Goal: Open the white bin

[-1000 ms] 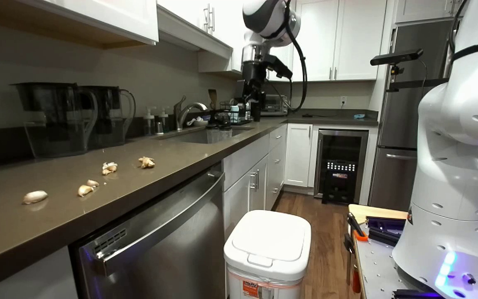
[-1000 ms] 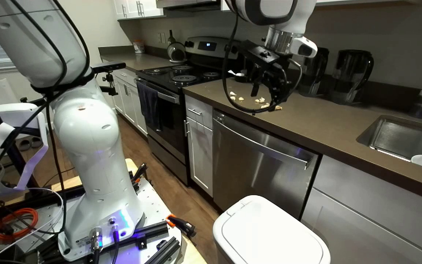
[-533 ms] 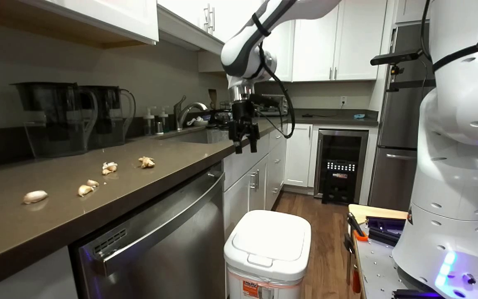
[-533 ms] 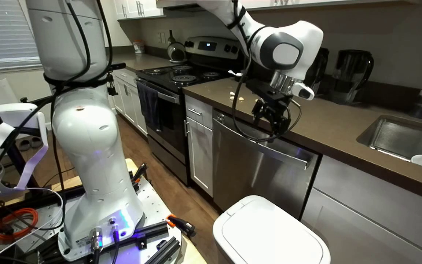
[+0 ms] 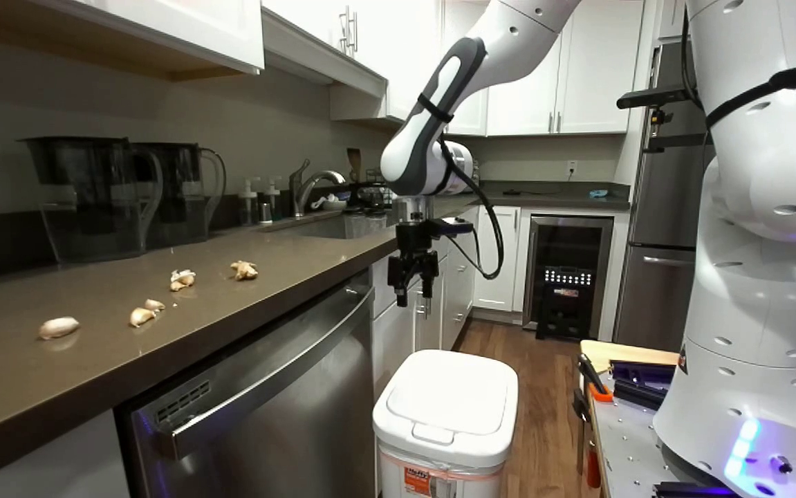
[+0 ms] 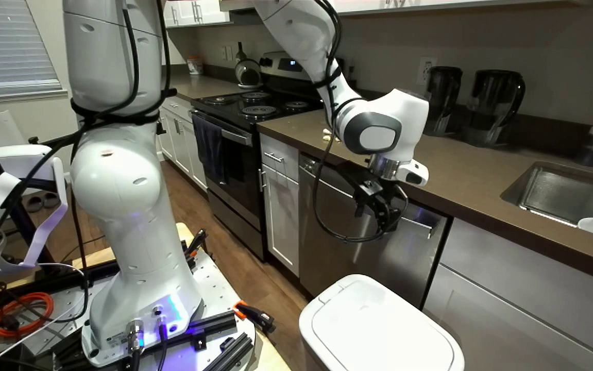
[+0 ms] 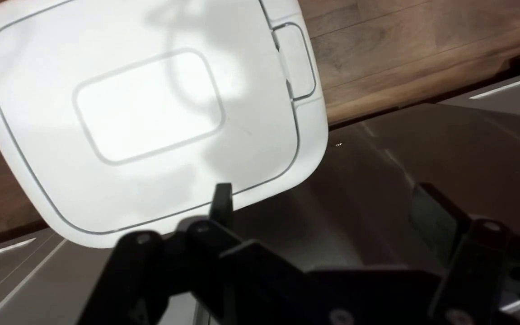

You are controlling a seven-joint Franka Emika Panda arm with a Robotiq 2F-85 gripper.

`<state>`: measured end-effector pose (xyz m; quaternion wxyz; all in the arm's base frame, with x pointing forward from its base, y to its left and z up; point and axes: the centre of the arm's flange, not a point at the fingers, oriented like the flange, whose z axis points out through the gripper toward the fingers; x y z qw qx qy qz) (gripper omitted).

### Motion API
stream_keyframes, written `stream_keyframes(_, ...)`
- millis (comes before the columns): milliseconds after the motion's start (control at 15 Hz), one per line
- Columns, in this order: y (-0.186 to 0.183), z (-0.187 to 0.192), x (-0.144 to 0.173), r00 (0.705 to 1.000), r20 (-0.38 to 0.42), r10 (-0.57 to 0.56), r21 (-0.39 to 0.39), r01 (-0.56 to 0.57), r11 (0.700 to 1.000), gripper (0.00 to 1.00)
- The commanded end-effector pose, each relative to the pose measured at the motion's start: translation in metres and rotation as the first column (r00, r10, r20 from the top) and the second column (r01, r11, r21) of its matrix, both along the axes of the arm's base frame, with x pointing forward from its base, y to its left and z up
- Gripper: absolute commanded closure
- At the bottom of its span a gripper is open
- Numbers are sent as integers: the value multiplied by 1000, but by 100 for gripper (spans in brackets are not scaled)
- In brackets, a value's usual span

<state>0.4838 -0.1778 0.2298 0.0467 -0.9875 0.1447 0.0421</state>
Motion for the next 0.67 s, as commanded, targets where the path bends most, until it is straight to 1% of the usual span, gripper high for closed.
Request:
stream_keyframes(0,9,-44,-25,999,16,-31,43,30,999,0)
stream_keyframes(133,15,-68,-32,998,-34,-45,70,47,996,0)
stream_keyframes(200,15,-78,-33,996,-82,-47,94,55,994,0)
stream_keyframes(267,18,-58,-31,997,-60,-49,56,53,997,0)
stream_keyframes(400,21,-74,-36,995,-91,-51,67,58,996,0)
stream_keyframes(533,21,-78,-37,994,-98,-52,69,59,996,0)
stream_keyframes(600,36,-88,-32,994,-108,-32,-39,28,999,0)
